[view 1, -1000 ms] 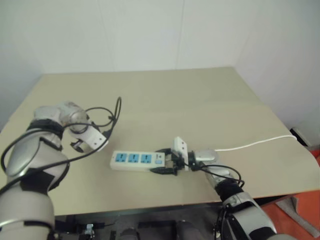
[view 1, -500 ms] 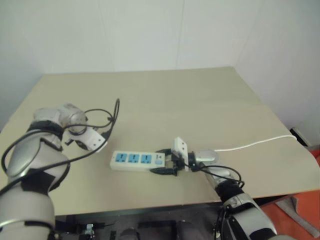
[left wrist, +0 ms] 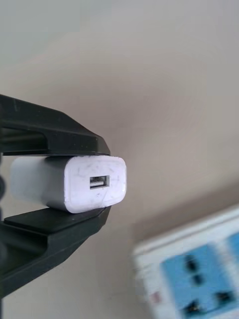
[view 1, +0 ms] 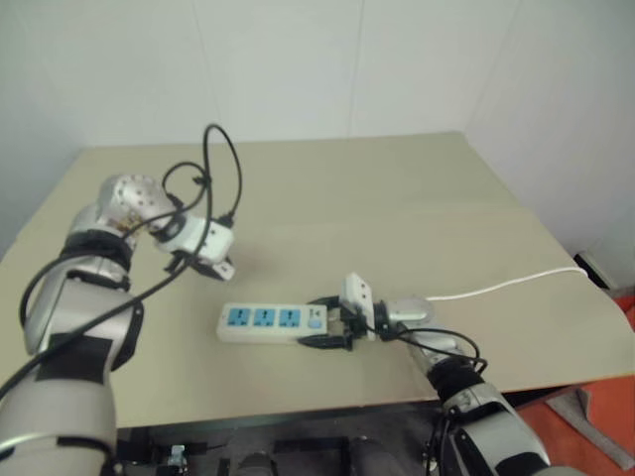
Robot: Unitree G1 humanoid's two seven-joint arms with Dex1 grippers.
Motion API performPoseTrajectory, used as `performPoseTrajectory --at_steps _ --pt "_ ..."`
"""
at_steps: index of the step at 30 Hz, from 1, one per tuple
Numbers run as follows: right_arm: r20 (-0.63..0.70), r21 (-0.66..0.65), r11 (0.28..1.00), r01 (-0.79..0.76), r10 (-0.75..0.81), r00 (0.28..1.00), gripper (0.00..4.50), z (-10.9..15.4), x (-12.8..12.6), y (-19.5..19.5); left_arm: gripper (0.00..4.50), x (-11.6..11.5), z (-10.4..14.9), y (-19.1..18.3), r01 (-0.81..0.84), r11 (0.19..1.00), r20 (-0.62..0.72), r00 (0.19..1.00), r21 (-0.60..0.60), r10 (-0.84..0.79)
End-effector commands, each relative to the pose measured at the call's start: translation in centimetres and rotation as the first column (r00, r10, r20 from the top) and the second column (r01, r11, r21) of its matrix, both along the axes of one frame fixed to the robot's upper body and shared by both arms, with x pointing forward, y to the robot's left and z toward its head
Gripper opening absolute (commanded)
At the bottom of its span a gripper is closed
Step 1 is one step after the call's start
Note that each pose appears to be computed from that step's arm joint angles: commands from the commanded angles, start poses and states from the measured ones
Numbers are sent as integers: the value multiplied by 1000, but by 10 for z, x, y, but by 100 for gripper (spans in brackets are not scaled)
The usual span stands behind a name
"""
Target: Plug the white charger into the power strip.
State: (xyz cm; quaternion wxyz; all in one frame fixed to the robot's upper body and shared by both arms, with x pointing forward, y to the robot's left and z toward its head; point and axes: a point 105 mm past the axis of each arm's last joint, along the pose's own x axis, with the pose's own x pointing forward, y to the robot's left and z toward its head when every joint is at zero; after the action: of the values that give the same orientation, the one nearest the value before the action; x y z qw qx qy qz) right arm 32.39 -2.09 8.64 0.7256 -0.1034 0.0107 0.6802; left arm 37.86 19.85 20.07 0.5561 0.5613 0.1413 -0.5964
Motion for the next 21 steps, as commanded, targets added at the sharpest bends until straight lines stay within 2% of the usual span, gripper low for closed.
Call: performPoseTrajectory --at_steps 1,2,4,8,12,16,21 --pt "61 22 998 -52 51 997 341 11 -2 7 103 1 30 -11 -16 973 38 999 -231 25" --pt "64 10 998 -67 66 996 341 9 -3 5 103 -1 34 -16 -22 946 16 999 -323 28" --pt "69 -6 996 -85 85 994 341 7 -4 2 103 -7 38 -23 -23 904 -29 1000 -426 12" --pt "71 -11 997 -74 75 995 341 9 3 -6 103 -29 41 -33 5 843 -94 993 -538 -66" --pt "74 -11 998 -62 63 995 341 9 7 -8 103 -54 51 -47 -5 706 -180 968 -708 -173" --pt "73 -15 998 -62 62 995 341 6 8 -8 103 -77 51 -51 -93 637 -307 922 -766 -235" --pt "69 -20 998 -66 67 995 341 4 7 -7 103 -89 26 -57 -199 644 -418 885 -739 -206"
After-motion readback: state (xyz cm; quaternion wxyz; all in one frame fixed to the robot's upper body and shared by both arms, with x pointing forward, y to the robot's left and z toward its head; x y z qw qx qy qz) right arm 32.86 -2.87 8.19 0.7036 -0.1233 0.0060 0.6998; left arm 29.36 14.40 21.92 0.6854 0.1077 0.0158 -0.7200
